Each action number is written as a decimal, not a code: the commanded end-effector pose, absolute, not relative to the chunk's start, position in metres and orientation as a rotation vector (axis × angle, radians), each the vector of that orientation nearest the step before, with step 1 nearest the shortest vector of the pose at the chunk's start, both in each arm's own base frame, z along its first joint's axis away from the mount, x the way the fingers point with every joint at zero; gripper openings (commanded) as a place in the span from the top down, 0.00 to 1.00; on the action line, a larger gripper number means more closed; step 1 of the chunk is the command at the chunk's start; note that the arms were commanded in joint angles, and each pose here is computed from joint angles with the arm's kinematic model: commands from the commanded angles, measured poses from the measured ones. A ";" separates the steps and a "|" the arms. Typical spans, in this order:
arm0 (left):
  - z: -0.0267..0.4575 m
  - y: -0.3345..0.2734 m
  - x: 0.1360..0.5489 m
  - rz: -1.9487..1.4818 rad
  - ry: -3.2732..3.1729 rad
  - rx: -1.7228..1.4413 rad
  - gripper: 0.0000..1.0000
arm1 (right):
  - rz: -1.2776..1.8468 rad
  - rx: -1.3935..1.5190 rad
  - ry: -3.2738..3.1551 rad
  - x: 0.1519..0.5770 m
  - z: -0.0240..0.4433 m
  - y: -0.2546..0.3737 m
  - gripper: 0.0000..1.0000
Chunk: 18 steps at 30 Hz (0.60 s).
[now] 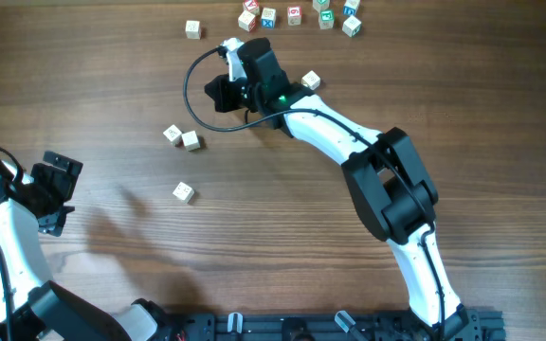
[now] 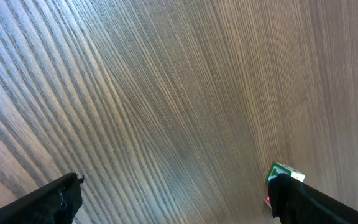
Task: Form a circle
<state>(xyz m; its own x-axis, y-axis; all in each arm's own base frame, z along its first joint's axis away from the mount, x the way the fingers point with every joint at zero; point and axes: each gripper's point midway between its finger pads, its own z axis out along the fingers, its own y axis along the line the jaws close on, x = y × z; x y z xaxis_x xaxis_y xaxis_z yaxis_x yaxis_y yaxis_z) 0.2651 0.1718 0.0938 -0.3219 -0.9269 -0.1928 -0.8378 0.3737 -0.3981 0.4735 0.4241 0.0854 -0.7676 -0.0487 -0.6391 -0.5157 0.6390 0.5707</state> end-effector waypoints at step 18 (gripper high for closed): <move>0.090 0.173 0.262 -0.308 2.255 -1.556 0.00 | 1.061 -0.591 2.356 0.467 0.087 0.489 0.95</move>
